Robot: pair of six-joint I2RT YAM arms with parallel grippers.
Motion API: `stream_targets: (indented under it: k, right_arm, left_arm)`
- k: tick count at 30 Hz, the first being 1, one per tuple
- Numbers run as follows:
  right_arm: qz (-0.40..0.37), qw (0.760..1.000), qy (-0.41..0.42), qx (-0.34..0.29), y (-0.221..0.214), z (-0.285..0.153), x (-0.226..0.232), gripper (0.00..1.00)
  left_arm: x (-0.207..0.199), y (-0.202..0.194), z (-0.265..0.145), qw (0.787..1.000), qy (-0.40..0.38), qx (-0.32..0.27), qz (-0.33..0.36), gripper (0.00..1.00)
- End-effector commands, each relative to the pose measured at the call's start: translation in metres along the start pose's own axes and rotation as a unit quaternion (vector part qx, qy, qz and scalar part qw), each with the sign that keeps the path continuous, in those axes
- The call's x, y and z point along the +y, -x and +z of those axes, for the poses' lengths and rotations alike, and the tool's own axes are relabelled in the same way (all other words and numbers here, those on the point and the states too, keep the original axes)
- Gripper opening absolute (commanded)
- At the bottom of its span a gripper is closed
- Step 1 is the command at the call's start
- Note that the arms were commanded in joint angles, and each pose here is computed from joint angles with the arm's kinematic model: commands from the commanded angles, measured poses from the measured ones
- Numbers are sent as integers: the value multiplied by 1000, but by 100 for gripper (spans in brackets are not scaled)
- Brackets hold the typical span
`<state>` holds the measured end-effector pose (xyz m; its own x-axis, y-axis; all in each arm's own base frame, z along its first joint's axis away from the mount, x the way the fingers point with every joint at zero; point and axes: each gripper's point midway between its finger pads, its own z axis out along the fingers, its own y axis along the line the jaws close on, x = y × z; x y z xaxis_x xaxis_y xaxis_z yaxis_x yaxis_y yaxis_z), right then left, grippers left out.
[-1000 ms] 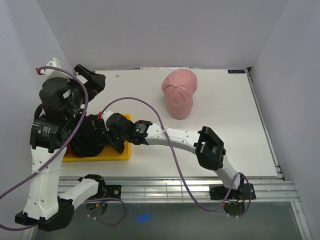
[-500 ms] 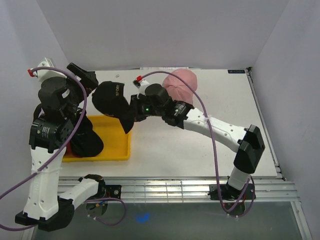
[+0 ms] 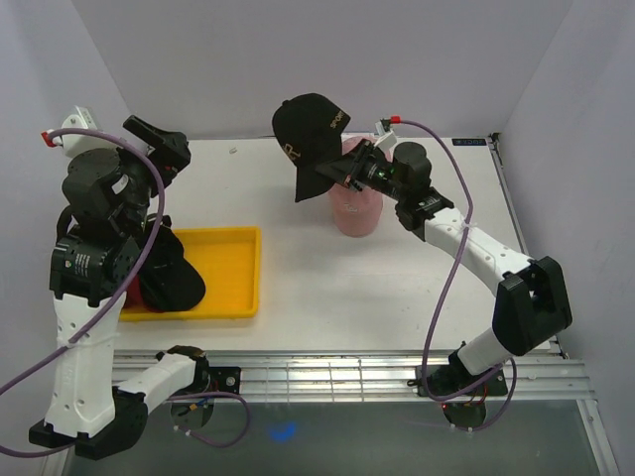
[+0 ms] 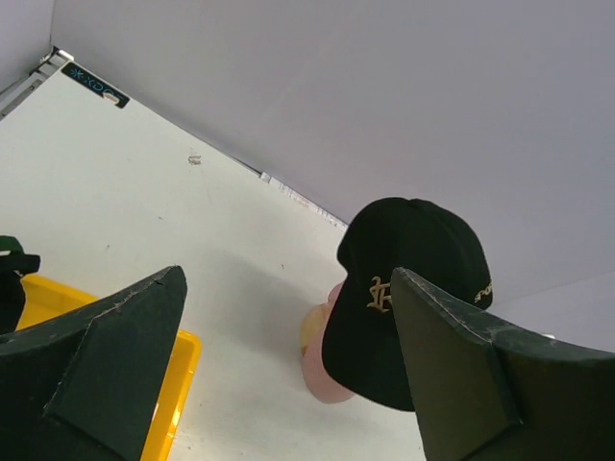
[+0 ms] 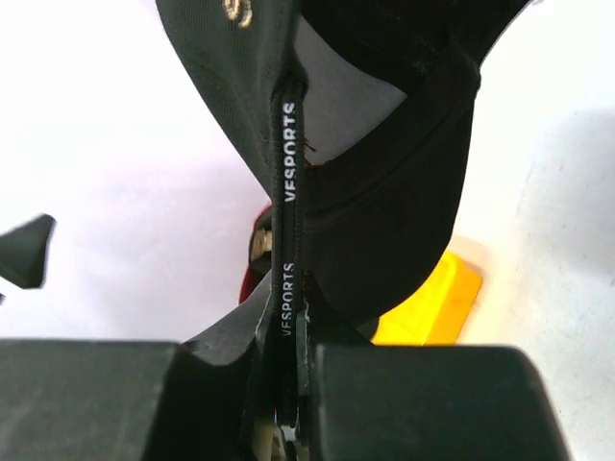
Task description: Stack the hats
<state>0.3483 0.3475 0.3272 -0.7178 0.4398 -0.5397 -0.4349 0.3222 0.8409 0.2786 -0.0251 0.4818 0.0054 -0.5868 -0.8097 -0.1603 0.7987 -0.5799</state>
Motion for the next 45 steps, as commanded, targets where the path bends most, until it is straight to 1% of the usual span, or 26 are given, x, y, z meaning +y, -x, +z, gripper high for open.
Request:
stream_targets:
  k: [1, 3, 7, 16, 22, 30, 34, 45]
  right_arm:
    - [16, 990, 121, -68, 39, -29, 56, 8]
    - [30, 988, 126, -86, 51, -36, 52, 8]
    - [32, 982, 124, -135, 69, -50, 46, 8]
    - [57, 976, 97, -188, 73, -69, 21, 8]
    - [73, 972, 108, -195, 71, -69, 3, 8]
    - [93, 973, 103, -183, 64, -62, -21, 8]
    - [120, 968, 113, -191, 58, -70, -37, 8]
    - [166, 959, 147, -178, 36, -84, -63, 8]
  left_arm:
    - [-4, -5, -1, 1000, -14, 10, 0, 98]
    - [-4, -7, -1, 1000, -17, 14, 0, 98]
    - [-4, -14, 0, 1000, -19, 24, 2, 98]
    - [-4, -23, 3, 999, -24, 38, 4, 98]
    - [-6, -27, 5, 999, -28, 46, 4, 98]
    - [-3, -32, 7, 998, -25, 50, 9, 98]
    - [-3, -35, 8, 998, -26, 53, 10, 98]
    - [2, -39, 8, 998, -22, 56, 14, 98]
